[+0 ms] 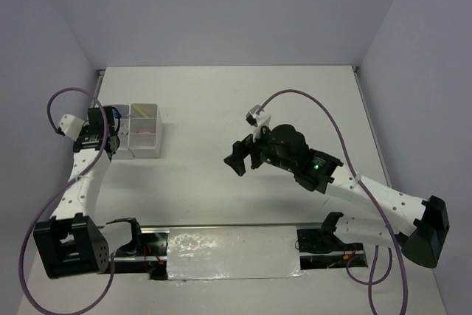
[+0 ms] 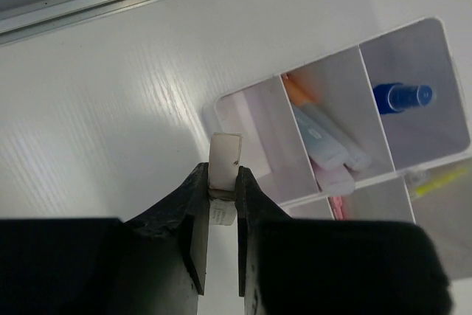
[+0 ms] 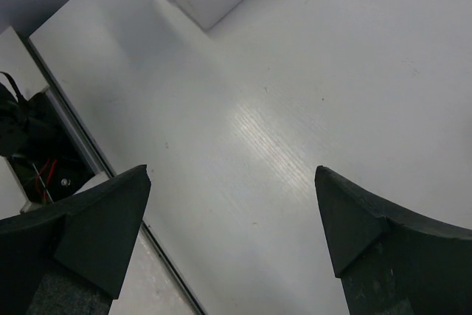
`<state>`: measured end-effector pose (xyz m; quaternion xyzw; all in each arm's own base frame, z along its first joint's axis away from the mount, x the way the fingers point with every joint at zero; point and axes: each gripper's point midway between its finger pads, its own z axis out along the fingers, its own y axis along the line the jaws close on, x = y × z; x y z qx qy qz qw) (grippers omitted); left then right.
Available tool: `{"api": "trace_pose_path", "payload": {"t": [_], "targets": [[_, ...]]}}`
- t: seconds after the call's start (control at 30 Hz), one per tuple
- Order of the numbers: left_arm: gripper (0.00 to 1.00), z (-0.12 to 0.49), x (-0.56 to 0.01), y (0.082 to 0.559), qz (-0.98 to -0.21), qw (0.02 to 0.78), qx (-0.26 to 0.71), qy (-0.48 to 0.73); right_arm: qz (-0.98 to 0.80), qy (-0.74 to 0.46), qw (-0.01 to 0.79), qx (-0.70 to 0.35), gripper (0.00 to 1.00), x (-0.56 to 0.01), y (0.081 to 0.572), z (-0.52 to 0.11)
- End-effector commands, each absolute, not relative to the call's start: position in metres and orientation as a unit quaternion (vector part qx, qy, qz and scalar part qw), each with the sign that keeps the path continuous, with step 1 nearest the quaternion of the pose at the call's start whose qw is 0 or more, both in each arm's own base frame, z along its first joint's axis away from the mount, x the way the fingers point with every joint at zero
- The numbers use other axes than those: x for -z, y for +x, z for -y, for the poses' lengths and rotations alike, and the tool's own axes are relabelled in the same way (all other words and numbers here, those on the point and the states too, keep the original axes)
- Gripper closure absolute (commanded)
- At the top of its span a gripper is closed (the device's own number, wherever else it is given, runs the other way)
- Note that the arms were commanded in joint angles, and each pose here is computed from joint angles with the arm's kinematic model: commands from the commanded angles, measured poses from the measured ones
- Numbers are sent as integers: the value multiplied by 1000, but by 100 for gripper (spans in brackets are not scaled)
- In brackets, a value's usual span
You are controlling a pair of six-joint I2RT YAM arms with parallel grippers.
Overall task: Sort the stationery into containers
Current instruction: Place the stationery in the storage box.
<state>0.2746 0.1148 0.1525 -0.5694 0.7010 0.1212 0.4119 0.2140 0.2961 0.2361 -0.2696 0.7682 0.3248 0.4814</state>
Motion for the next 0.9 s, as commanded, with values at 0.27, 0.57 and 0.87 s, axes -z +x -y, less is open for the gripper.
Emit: {"api": "trace_pose_path", "payload": {"t": [0.27, 0.57, 0.87], "targets": [[100, -137, -171, 314, -662, 461, -89, -584, -764, -263, 491, -326, 0, -239, 203, -281], [100, -139, -173, 314, -662, 463, -86, -583, -764, -261, 493, -325, 0, -236, 201, -276], [100, -136, -167, 316, -664, 461, -78, -583, -762, -259, 495, -327, 0, -237, 201, -275]]}}
